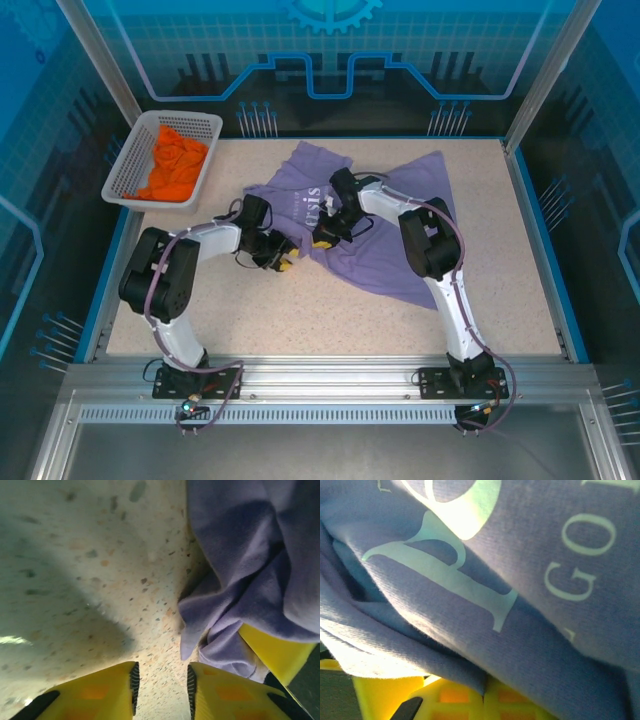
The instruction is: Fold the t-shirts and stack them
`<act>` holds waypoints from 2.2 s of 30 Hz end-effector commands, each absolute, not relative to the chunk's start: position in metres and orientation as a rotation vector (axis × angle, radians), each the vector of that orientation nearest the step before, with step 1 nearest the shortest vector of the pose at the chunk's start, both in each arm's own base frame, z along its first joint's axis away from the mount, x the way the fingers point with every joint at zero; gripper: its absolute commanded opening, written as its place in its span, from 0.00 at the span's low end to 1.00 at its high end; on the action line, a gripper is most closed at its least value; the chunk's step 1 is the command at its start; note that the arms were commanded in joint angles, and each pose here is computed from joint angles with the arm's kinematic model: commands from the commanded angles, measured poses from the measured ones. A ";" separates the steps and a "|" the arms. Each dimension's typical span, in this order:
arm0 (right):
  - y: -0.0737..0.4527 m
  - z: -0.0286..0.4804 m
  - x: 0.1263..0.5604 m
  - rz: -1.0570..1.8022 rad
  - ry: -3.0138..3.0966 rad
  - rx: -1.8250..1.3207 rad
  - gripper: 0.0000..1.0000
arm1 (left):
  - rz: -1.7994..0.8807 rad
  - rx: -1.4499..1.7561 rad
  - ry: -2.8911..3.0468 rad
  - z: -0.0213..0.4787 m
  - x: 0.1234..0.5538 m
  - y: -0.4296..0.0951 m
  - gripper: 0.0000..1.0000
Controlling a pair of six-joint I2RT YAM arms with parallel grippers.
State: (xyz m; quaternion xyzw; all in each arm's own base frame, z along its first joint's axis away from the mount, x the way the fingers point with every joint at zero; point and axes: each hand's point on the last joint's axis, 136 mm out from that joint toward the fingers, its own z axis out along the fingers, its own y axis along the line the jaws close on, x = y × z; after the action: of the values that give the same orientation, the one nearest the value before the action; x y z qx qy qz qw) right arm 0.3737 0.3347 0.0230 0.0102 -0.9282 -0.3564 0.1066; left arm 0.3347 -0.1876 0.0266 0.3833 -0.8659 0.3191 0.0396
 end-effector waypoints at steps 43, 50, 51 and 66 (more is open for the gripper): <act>0.316 0.062 0.374 -1.064 -2.826 -0.025 0.64 | 0.638 0.717 -2.943 0.061 0.284 -0.162 0.00; 0.260 0.101 0.357 -0.949 -2.977 -0.194 0.73 | 0.613 0.616 -2.893 0.073 0.229 -0.147 0.00; 0.238 0.103 0.351 -0.875 -3.015 -0.274 0.74 | 0.596 0.615 -2.885 0.075 0.222 -0.143 0.00; -0.004 0.073 0.174 -0.165 -2.871 -1.529 0.57 | 0.398 0.767 -2.945 0.091 0.187 -0.088 0.00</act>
State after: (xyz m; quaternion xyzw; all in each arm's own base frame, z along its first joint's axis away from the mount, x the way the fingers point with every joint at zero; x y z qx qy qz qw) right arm 0.1955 0.0191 0.0780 -0.4047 -0.9081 -0.0920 -0.0550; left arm 0.2016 -0.1041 0.0938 0.2490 -0.9536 0.1660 0.0329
